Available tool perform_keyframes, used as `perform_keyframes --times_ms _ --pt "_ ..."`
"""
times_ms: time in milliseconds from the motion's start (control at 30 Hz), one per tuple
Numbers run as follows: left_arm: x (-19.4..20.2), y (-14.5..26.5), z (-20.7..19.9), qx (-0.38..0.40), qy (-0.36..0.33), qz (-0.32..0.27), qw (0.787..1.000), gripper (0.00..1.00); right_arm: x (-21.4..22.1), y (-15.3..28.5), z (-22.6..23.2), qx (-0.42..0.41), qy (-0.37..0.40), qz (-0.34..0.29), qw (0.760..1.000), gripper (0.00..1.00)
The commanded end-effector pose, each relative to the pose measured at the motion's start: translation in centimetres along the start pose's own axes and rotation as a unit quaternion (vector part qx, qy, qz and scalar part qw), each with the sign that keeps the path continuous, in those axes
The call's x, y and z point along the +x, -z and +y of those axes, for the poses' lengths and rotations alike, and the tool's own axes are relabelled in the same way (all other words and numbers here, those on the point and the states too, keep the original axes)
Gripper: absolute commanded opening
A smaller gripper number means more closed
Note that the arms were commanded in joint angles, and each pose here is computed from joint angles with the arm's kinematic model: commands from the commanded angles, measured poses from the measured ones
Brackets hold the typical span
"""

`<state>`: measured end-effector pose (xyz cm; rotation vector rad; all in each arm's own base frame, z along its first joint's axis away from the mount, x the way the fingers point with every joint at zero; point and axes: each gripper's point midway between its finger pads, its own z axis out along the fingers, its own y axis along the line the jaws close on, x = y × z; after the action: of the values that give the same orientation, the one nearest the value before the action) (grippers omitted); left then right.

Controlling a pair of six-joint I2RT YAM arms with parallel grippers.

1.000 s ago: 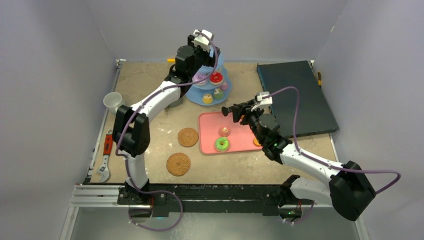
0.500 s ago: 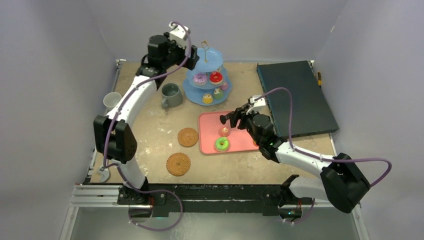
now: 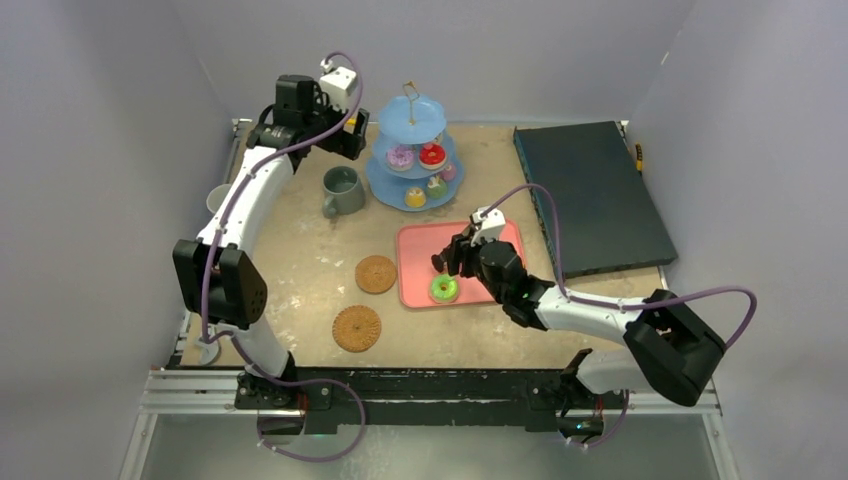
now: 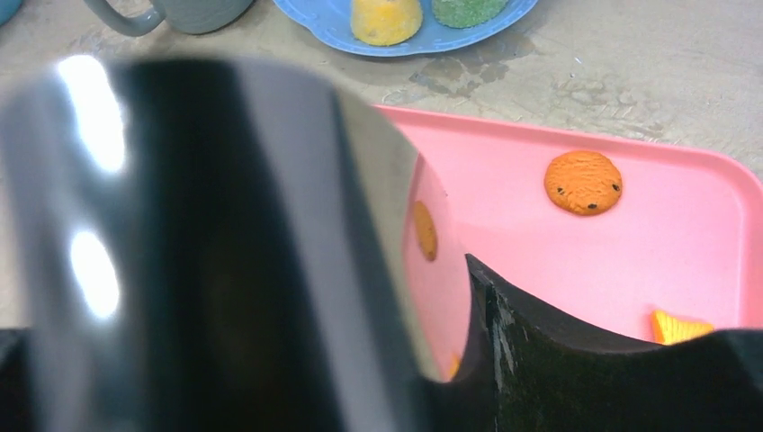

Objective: Serve the afternoon tea

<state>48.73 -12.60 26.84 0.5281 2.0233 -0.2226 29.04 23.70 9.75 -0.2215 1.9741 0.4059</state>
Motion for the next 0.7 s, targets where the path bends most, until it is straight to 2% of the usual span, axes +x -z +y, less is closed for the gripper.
perform_keyframes --times_ms 0,133,400,667 --pt "-0.2 2.0 2.1 -0.019 0.005 0.01 1.0 0.99 -1.7 0.0 0.0 0.019 -0.014 -0.024 0.999 0.58" --pt "-0.1 2.6 2.6 -0.024 0.004 0.005 1.0 0.99 -3.4 -0.1 0.6 0.014 -0.015 -0.045 0.999 0.48" --pt "0.0 2.6 3.2 -0.027 0.005 -0.007 1.0 0.99 -11.0 -3.2 5.1 -0.03 -0.018 -0.122 0.992 0.48" --pt "-0.2 2.4 4.2 -0.033 0.014 -0.021 0.999 0.99 -13.3 -9.8 9.5 -0.064 0.005 -0.147 0.987 0.47"
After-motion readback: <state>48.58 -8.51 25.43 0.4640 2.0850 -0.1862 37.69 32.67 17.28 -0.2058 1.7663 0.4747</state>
